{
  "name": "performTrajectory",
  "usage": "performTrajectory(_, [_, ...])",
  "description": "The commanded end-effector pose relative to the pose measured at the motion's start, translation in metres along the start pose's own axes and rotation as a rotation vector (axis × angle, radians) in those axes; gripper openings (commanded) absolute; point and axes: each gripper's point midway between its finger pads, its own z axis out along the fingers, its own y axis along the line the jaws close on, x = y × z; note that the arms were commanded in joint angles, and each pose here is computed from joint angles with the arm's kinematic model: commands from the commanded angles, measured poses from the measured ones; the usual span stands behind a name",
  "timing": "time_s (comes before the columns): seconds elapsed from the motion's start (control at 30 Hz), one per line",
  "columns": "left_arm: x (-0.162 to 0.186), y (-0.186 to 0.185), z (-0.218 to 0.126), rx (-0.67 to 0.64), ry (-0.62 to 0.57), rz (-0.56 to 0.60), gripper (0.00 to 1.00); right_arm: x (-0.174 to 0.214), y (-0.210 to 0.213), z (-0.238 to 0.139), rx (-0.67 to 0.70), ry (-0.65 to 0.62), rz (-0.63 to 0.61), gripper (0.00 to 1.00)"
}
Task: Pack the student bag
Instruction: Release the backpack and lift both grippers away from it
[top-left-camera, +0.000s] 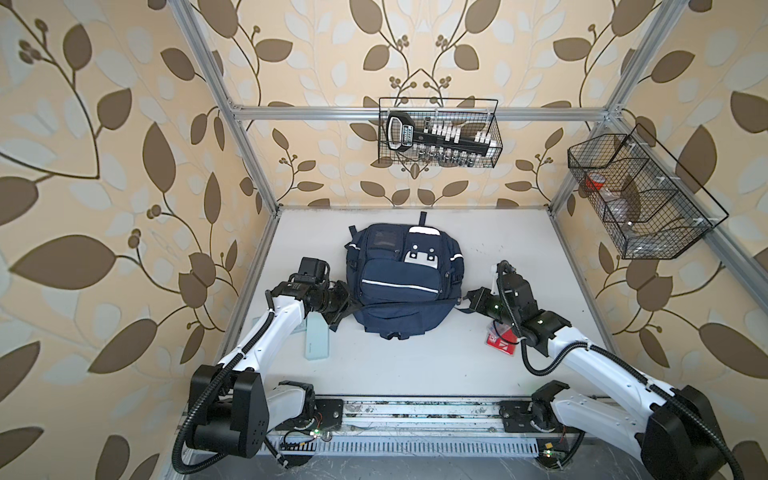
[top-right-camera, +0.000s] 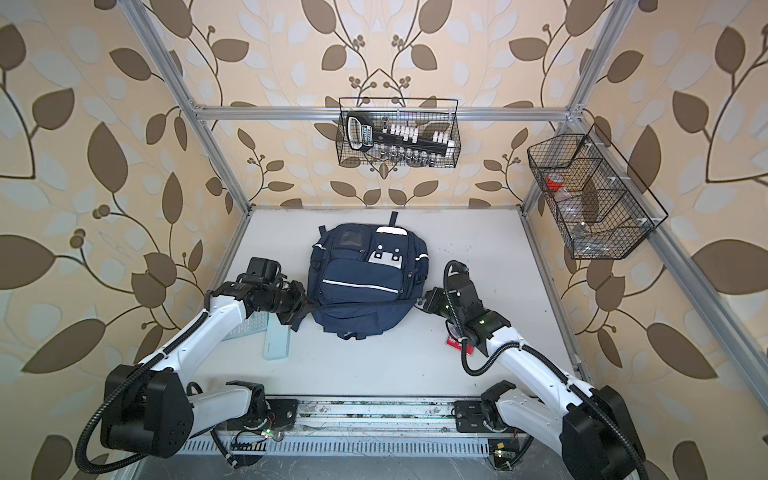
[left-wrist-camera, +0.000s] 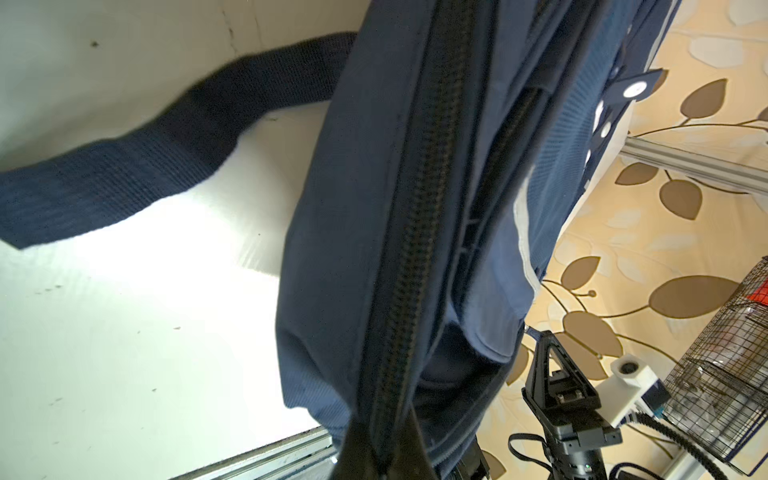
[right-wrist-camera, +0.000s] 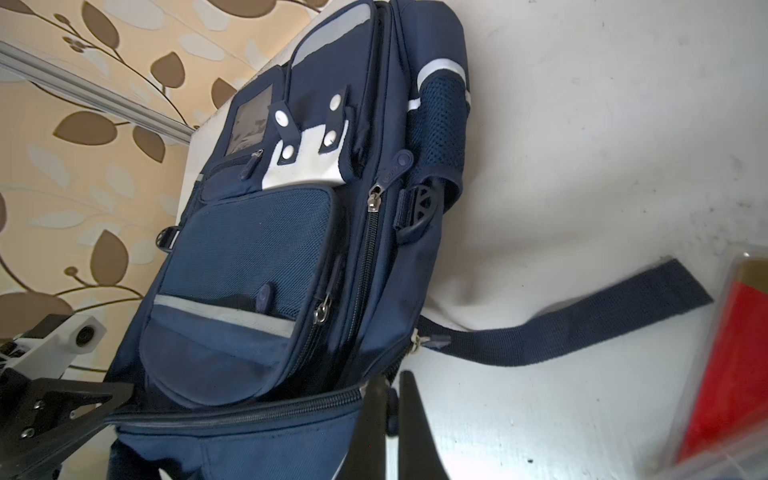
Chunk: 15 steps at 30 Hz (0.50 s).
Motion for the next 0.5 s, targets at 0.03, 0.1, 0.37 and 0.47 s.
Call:
performTrajectory(0.03, [-0.014,0.013,-0.002,-0.017,-0.063,0.002,0.0,-0.035,-0.014,0.002,0.072,-0.144,-0.02,0.0])
performTrajectory(0.1, [-0.013,0.012,0.0,0.0,-0.063,0.012,0.0,-0.031,-0.011,0.002,0.048,-0.133,-0.023,0.0])
performTrajectory(0.37, [0.0,0.007,0.023,0.06,0.03,0.03,0.19,-0.022,-0.017,-0.006,0.125,-0.044,-0.031,0.56])
performTrajectory(0.47, [0.004,0.005,0.022,0.035,0.046,0.05,0.44,-0.027,0.001,-0.017,0.09,-0.008,-0.039,0.63])
